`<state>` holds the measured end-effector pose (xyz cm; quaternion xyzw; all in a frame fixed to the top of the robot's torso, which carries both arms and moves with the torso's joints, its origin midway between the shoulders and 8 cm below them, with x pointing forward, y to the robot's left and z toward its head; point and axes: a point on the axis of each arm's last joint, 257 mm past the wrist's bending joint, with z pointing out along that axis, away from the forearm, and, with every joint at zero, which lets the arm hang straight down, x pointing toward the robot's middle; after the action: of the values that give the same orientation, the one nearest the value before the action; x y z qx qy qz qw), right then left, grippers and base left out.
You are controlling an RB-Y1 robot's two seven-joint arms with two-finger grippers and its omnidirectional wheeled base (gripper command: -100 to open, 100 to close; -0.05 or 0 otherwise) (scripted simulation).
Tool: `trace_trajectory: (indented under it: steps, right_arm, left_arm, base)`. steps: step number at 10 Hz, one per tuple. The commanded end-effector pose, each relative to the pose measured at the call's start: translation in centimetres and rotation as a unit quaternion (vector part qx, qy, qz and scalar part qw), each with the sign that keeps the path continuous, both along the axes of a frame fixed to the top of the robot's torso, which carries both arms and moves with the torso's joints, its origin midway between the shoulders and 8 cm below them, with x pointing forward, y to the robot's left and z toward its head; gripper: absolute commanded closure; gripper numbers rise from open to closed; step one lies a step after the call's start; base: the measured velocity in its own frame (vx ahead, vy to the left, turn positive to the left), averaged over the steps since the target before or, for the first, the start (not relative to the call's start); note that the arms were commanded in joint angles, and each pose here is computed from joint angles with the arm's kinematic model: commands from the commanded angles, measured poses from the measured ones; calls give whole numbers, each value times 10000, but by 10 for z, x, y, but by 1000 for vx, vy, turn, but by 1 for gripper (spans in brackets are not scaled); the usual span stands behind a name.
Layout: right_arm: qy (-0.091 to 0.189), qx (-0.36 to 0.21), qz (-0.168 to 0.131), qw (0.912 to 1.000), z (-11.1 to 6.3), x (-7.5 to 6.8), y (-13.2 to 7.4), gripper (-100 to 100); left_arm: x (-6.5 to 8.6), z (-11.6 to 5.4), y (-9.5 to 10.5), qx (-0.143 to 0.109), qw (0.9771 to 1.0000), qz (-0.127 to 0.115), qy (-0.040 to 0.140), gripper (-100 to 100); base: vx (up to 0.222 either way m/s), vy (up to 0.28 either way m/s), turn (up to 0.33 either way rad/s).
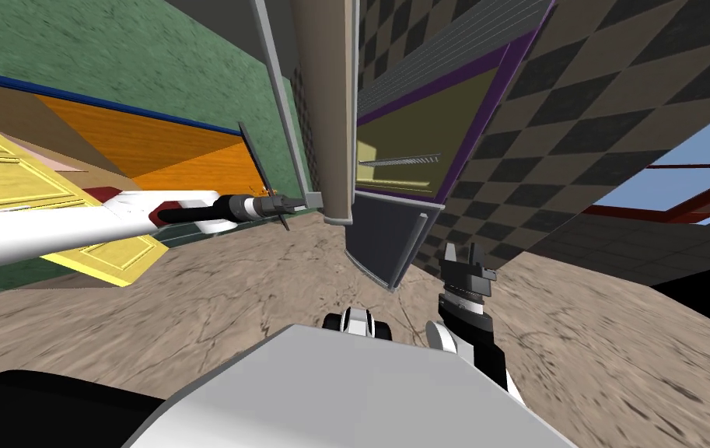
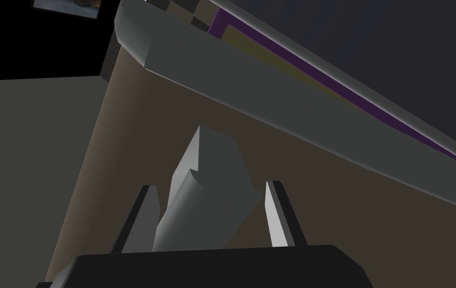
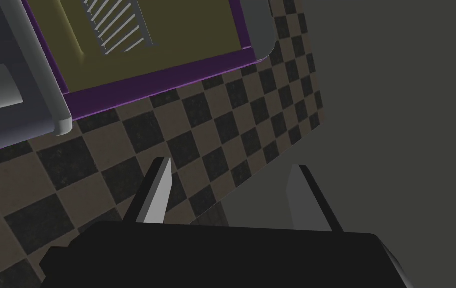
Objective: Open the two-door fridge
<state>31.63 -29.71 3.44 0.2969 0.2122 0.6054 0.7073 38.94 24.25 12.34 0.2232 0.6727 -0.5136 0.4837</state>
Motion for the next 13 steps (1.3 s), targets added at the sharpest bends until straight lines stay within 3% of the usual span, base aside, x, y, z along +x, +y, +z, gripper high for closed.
trace_trajectory:
  steps: [1,3,5,8,9,10,12,13]
  right_arm:
    - [0,0,0,10000,0,0,0,0]
    - [2,-1,0,10000,0,0,0,0]
    - [1,-1,0,10000,0,0,0,0]
    - [2,-2,-1,10000,0,0,0,0]
    - [2,-1,0,10000,0,0,0,0]
    - [1,-1,0,10000,0,0,0,0]
    - [2,-1,-1,10000,0,0,0,0]
    - [1,-1,-1,10000,0,0,0,0]
  left_arm:
    - [-15,8,-14,-36,9995,-299,-87,100]
    - [-14,0,-12,-3,9997,-261,-20,100]
    - [-31,3,-25,-4,9980,-626,-39,100]
    - [-40,3,-32,-5,9968,-801,-47,100]
    - [-49,4,-37,-6,9952,-975,-55,100]
    - [-49,4,-37,-6,9952,-975,-55,100]
    - [-67,5,-48,-11,9912,-1323,-69,100]
    - [-67,5,-48,-11,9912,-1323,-69,100]
  base:
    - [4,239,-19]
    - [30,149,-15]
    - [91,234,-39]
    - [84,248,-18]
    - [56,243,-28]
    - [71,226,-22]
    - [102,258,-28]
    - [81,266,-35]
